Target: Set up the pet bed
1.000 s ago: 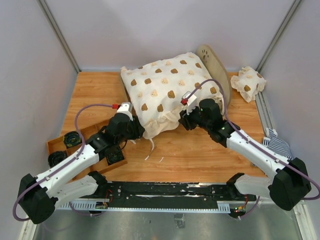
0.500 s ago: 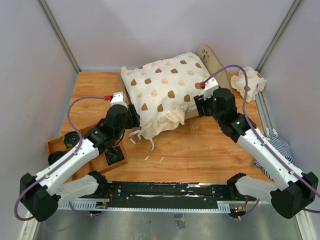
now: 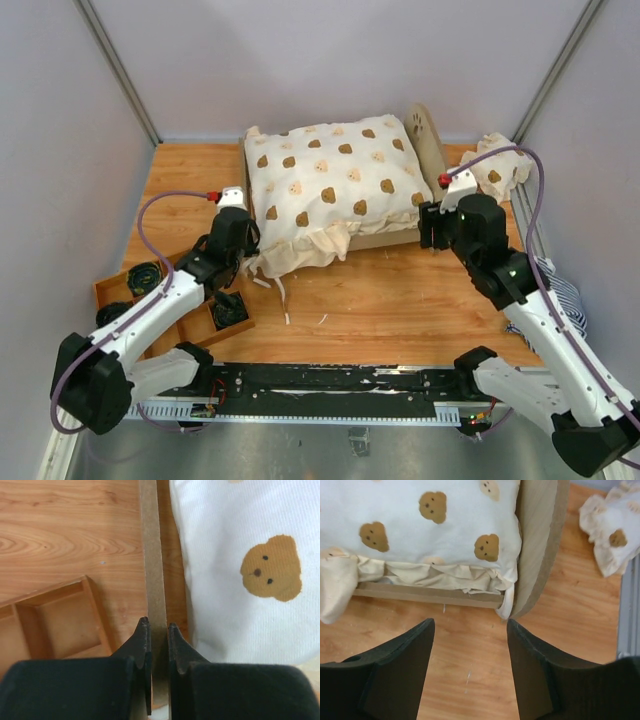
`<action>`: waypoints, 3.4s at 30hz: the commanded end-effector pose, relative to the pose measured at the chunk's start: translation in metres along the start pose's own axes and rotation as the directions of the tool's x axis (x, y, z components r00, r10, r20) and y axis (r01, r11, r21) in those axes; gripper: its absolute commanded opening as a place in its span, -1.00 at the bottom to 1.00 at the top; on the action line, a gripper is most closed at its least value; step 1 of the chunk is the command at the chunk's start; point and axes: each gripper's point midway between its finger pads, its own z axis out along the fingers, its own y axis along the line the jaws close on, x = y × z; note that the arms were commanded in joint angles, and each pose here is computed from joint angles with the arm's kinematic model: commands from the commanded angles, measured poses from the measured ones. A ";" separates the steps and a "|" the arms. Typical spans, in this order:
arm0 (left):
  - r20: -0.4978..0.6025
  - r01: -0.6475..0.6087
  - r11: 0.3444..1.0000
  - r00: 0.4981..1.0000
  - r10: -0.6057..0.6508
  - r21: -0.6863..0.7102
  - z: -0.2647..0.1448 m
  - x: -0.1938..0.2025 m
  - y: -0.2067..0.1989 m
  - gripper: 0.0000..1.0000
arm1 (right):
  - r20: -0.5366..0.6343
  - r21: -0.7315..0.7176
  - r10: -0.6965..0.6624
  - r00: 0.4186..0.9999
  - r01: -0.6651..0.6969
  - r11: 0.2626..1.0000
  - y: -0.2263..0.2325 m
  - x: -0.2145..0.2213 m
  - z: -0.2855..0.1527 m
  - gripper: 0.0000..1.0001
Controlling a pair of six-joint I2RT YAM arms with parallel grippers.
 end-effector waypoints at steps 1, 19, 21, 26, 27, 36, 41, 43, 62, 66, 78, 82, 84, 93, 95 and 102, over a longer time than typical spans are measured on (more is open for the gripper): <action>0.179 -0.251 0.937 0.961 0.211 0.243 -0.030 -0.034 -0.030 -0.99 | -0.150 -0.006 0.133 0.980 -0.135 0.991 0.009 0.067 -0.010 0.19; 0.242 -0.165 0.984 0.954 0.175 -0.063 0.035 -0.111 0.016 -0.99 | -0.152 0.204 0.131 0.980 -0.099 0.974 -0.021 0.130 0.013 -0.04; 0.239 -0.177 0.981 0.952 0.192 -0.083 0.041 -0.113 0.021 -0.93 | -0.133 0.210 0.115 0.984 -0.085 0.974 -0.022 0.123 0.023 -0.04; 0.199 -0.150 0.984 0.966 0.167 -0.096 0.043 -0.121 0.024 -0.10 | -0.175 0.195 0.102 0.979 -0.067 0.978 -0.016 0.120 0.036 -0.09; 0.201 -0.133 0.987 0.968 0.149 -0.090 0.040 -0.125 0.023 0.04 | -0.195 0.192 0.103 0.975 -0.065 0.979 -0.015 0.122 0.036 -0.10; 0.207 -0.089 0.958 0.978 0.032 0.271 -0.012 -0.135 -0.046 0.32 | -0.300 0.200 0.174 0.938 -0.117 0.973 -0.010 0.161 0.014 -0.08; 0.264 -0.162 0.904 0.963 0.057 0.396 -0.046 -0.117 -0.083 0.30 | -0.265 0.250 0.182 0.947 -0.115 0.961 -0.018 0.167 0.021 -0.04; 0.254 -0.159 0.883 0.966 0.046 0.443 -0.056 -0.110 -0.094 0.27 | -0.262 0.253 0.178 0.949 -0.110 0.961 -0.018 0.168 0.025 -0.04; 0.255 -0.230 0.515 0.967 0.023 0.826 -0.131 -0.016 -0.212 0.13 | -0.015 -0.165 0.218 0.976 -0.217 0.962 0.039 0.067 0.001 -0.99; 0.269 -0.264 0.455 0.961 0.055 0.851 -0.134 -0.007 -0.244 0.10 | -0.013 -0.247 0.238 0.971 -0.234 0.940 0.053 0.049 -0.006 -0.99; 0.310 -0.322 0.359 0.946 0.093 0.876 -0.106 0.011 -0.306 -0.12 | -0.005 -0.311 0.238 0.971 -0.228 0.923 0.062 0.039 -0.012 -0.99; 0.299 -0.327 0.358 0.945 0.134 0.874 -0.087 0.027 -0.320 -0.13 | -0.009 -0.304 0.224 0.975 -0.216 0.928 0.061 0.043 -0.010 -0.99; 0.298 -0.333 0.341 0.942 0.153 0.879 -0.082 0.033 -0.327 -0.13 | -0.011 -0.299 0.222 0.975 -0.215 0.930 0.060 0.044 -0.009 -1.00; 0.292 -0.331 0.312 0.942 0.166 0.891 -0.071 0.042 -0.351 -0.11 | -0.018 -0.296 0.213 0.977 -0.208 0.932 0.059 0.046 -0.007 -0.99; 0.289 -0.327 0.318 0.944 0.161 0.890 -0.068 0.042 -0.353 -0.30 | -0.022 -0.285 0.208 0.978 -0.205 0.936 0.057 0.048 -0.004 -0.99; 0.267 -0.278 0.338 0.960 0.081 0.899 -0.070 0.029 -0.359 -1.00 | -0.081 -0.195 0.195 0.978 -0.207 0.959 0.043 0.074 -0.004 -0.48</action>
